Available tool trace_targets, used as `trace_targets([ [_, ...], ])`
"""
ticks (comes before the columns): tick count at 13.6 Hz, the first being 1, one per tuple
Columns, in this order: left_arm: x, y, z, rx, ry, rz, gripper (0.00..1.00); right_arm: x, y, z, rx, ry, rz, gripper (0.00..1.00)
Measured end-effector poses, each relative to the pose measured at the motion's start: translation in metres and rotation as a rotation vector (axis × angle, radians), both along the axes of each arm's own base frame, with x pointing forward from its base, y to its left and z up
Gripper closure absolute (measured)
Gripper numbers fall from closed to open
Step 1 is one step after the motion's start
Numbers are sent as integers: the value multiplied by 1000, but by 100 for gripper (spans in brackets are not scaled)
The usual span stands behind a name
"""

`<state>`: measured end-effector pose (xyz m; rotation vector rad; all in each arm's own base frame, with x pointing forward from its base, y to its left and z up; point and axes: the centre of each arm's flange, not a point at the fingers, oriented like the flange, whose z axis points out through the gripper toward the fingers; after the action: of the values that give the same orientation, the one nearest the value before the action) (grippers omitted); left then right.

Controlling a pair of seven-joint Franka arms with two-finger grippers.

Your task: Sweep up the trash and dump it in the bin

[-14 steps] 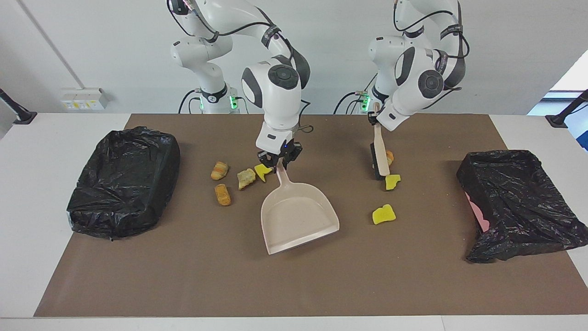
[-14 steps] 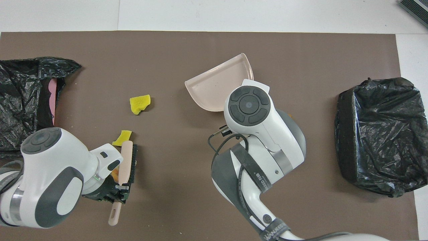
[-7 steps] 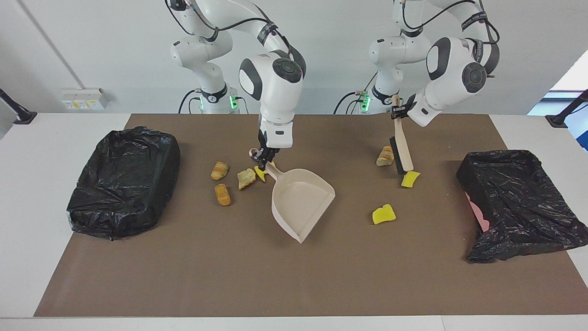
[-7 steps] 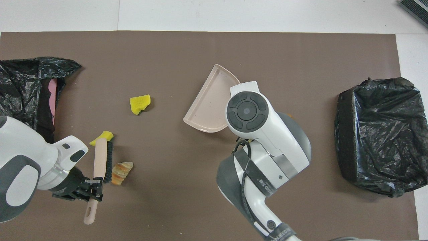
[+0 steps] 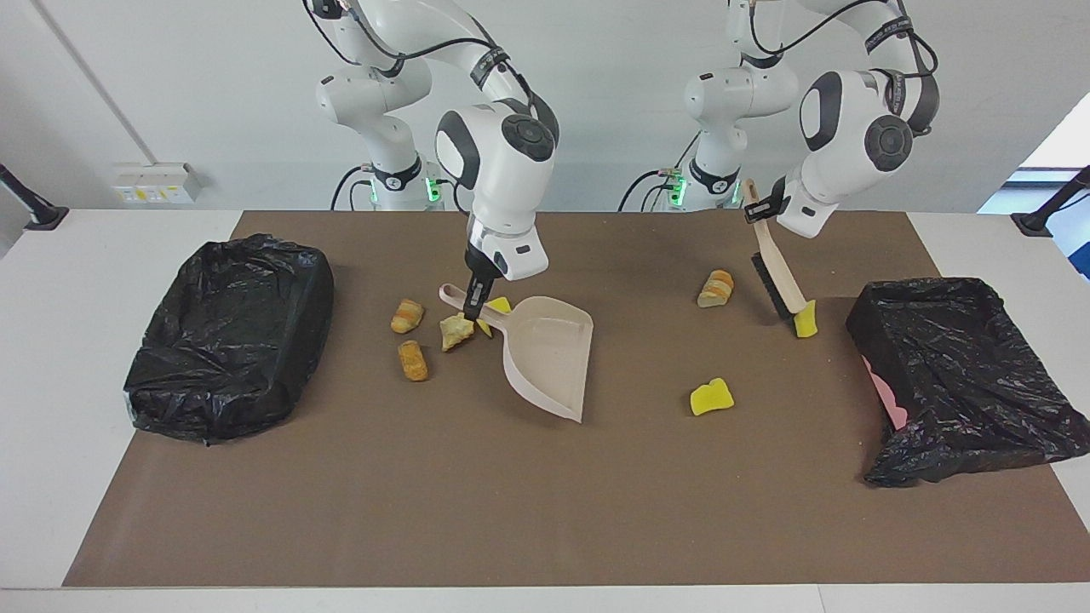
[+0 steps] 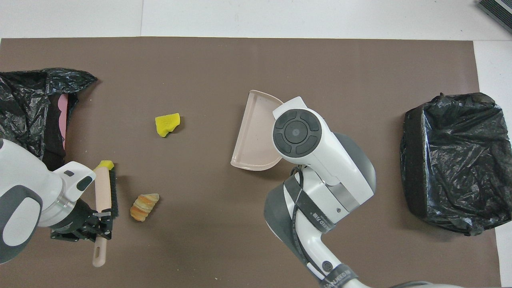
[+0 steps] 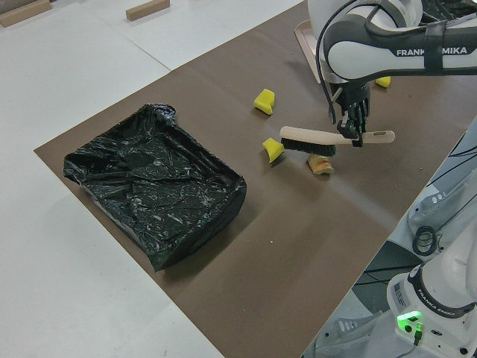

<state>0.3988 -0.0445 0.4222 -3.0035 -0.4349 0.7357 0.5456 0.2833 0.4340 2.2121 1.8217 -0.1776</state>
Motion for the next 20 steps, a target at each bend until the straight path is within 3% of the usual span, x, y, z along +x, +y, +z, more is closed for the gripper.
trace_targets([
  [5, -42, -26, -25, 58, -6, -11, 74, 6, -12, -20, 27, -10, 94, 68],
  [7, -52, -62, -44, 117, -53, 16, 74, 7, -11, -25, 39, -15, 112, 68],
  [9, -58, -95, -54, 151, -89, 88, 74, 5, -5, -35, 77, 15, 92, 68],
  [14, -41, -130, -70, 107, -170, 243, 74, -9, 13, -42, 140, 102, 128, 68],
  [20, 8, -171, -72, 14, -220, 318, 74, -14, 22, -42, 147, 110, 163, 68],
])
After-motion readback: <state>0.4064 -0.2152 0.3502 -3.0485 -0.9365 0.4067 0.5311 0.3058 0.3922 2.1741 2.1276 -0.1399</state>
